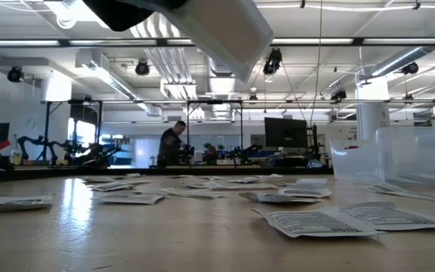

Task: Pick & Place First Aid Supplies
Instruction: Put the bandage pack into the bottom bin

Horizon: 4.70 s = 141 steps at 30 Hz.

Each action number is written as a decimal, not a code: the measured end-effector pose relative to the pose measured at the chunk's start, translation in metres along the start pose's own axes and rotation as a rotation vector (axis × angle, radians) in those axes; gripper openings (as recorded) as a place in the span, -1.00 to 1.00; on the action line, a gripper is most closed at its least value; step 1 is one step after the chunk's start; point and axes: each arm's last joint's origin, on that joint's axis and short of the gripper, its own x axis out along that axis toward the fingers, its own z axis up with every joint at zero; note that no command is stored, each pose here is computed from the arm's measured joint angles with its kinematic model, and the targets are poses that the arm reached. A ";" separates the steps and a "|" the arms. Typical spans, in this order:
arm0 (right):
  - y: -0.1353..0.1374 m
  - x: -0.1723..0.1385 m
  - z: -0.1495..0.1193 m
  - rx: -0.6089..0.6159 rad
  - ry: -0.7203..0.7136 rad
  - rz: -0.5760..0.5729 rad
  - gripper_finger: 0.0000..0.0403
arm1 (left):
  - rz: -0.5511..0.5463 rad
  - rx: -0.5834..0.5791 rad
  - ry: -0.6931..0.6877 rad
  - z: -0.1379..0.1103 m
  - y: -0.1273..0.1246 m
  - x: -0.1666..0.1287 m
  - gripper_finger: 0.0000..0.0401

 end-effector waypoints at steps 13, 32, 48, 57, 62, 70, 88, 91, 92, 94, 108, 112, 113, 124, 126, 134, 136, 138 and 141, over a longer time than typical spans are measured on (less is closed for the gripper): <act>0.005 -0.007 -0.004 -0.048 -0.002 0.038 -0.74 | -0.061 -0.015 -0.066 0.008 -0.003 0.000 -1.00; 0.006 -0.012 -0.002 -0.066 -0.011 0.054 -0.74 | -0.121 -0.026 -0.092 0.012 -0.006 0.000 -1.00; 0.006 -0.012 -0.002 -0.066 -0.010 0.053 -0.74 | -0.165 -0.025 -0.094 0.013 -0.008 0.000 -1.00; 0.006 -0.012 -0.002 -0.085 -0.011 0.054 -0.74 | -0.201 0.030 -0.200 0.029 0.001 0.003 -1.00; 0.006 -0.012 -0.003 -0.088 -0.010 0.056 -0.74 | -0.200 0.057 -0.251 0.038 0.011 0.007 -1.00; 0.007 -0.019 0.000 -0.132 -0.025 0.076 -0.74 | -0.222 0.088 -0.308 0.047 0.018 0.009 -1.00; 0.010 -0.052 0.017 -0.253 -0.112 0.165 -0.74 | -0.268 0.171 -0.464 0.057 0.029 0.023 -1.00; 0.010 -0.052 0.017 -0.264 -0.113 0.165 -0.74 | -0.285 0.179 -0.487 0.057 0.030 0.027 -1.00; 0.010 -0.052 0.017 -0.267 -0.113 0.164 -0.74 | -0.286 0.179 -0.488 0.057 0.030 0.028 -1.00; 0.010 -0.052 0.017 -0.267 -0.113 0.164 -0.74 | -0.285 0.179 -0.489 0.056 0.030 0.030 -1.00; 0.010 -0.052 0.017 -0.267 -0.113 0.164 -0.74 | -0.289 0.180 -0.509 0.056 0.033 0.036 -1.00; 0.010 -0.052 0.017 -0.273 -0.122 0.157 -0.74 | -0.276 0.189 -0.512 0.058 0.037 0.038 -1.00; 0.009 -0.052 0.017 -0.273 -0.127 0.152 -0.74 | -0.273 0.192 -0.513 0.058 0.038 0.038 -1.00; 0.009 -0.052 0.017 -0.287 -0.133 0.146 -0.74 | -0.262 0.192 -0.508 0.059 0.043 0.040 -1.00; 0.009 -0.052 0.017 -0.287 -0.133 0.146 -0.74 | -0.263 0.192 -0.507 0.059 0.042 0.040 -1.00; 0.009 -0.052 0.017 -0.277 -0.132 0.147 -0.74 | -0.264 0.193 -0.504 0.059 0.042 0.040 -1.00; 0.009 -0.052 0.017 -0.276 -0.132 0.147 -0.74 | -0.262 0.197 -0.502 0.058 0.042 0.040 -1.00; 0.009 -0.052 0.017 -0.276 -0.132 0.147 -0.74 | -0.260 0.204 -0.503 0.058 0.042 0.040 -1.00; 0.009 -0.052 0.017 -0.278 -0.132 0.147 -0.74 | -0.254 0.230 -0.507 0.058 0.042 0.040 -1.00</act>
